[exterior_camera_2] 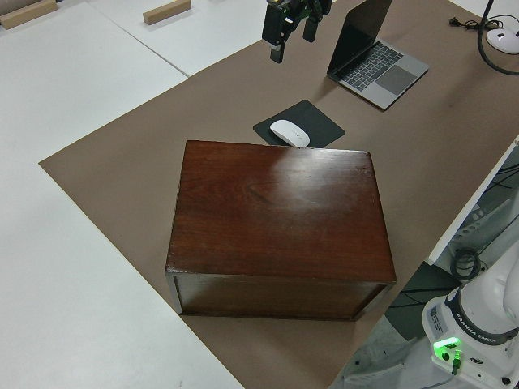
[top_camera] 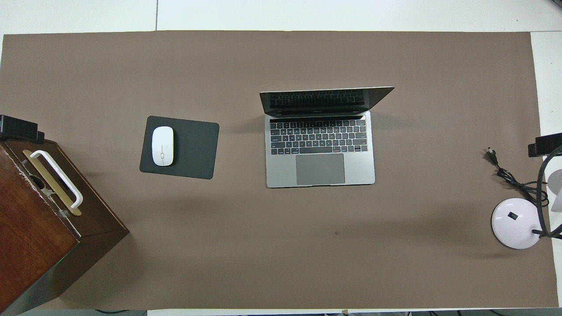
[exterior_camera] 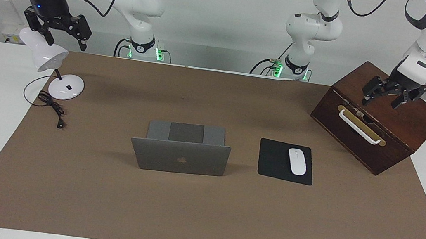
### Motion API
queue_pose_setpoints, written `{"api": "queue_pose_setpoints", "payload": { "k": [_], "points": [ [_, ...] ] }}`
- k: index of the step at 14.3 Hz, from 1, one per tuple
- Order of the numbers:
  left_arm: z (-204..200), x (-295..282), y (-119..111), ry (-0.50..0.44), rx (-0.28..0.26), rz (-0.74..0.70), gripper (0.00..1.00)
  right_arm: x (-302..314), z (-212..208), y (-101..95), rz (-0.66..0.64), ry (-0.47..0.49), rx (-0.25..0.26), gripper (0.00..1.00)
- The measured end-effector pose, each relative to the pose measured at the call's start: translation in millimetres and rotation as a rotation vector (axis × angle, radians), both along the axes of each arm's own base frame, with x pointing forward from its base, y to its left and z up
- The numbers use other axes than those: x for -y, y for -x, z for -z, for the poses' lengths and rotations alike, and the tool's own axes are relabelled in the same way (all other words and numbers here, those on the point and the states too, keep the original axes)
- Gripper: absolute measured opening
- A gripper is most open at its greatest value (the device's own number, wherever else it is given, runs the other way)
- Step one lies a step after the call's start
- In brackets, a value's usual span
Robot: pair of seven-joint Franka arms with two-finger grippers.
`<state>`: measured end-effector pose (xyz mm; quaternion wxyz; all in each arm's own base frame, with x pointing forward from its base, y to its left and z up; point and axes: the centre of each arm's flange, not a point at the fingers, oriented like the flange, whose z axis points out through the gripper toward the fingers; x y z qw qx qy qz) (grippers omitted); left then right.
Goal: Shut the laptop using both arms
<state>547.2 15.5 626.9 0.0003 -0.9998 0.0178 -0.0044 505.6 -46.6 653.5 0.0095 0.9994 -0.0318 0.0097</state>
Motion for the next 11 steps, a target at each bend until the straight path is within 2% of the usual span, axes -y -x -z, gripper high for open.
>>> {"api": "queue_pose_setpoints", "payload": {
  "k": [1, 5, 7, 8, 9, 11],
  "points": [
    [-0.1, 0.0, -0.4, 0.0, 0.003, 0.0, 0.92, 0.0, 0.0, 0.0, 0.0, 0.0, 0.0, 1.0],
    [0.3, 0.5, -6.9, -0.001, 0.056, 0.001, 0.43, 0.0, 0.0, 0.0, 0.0, 0.0, 0.0, 1.0],
    [2.3, 1.5, -8.7, -0.001, 0.067, -0.014, 0.22, 0.0, 0.0, 0.0, 0.0, 0.0, 0.0, 1.0],
    [2.2, 1.6, -9.0, -0.001, 0.07, -0.026, 0.08, 0.0, 0.0, 0.0, 0.0, 0.0, 0.0, 1.0],
    [2.1, 1.9, -9.0, 0.0, 0.071, -0.032, 0.01, 0.0, 0.0, 0.0, 0.0, 0.0, 0.0, 1.0],
    [2.1, 1.4, -9.0, 0.0, 0.07, -0.041, 0.01, 0.0, 0.0, 0.0, 0.0, 0.0, 0.0, 1.0]
  ]
}}
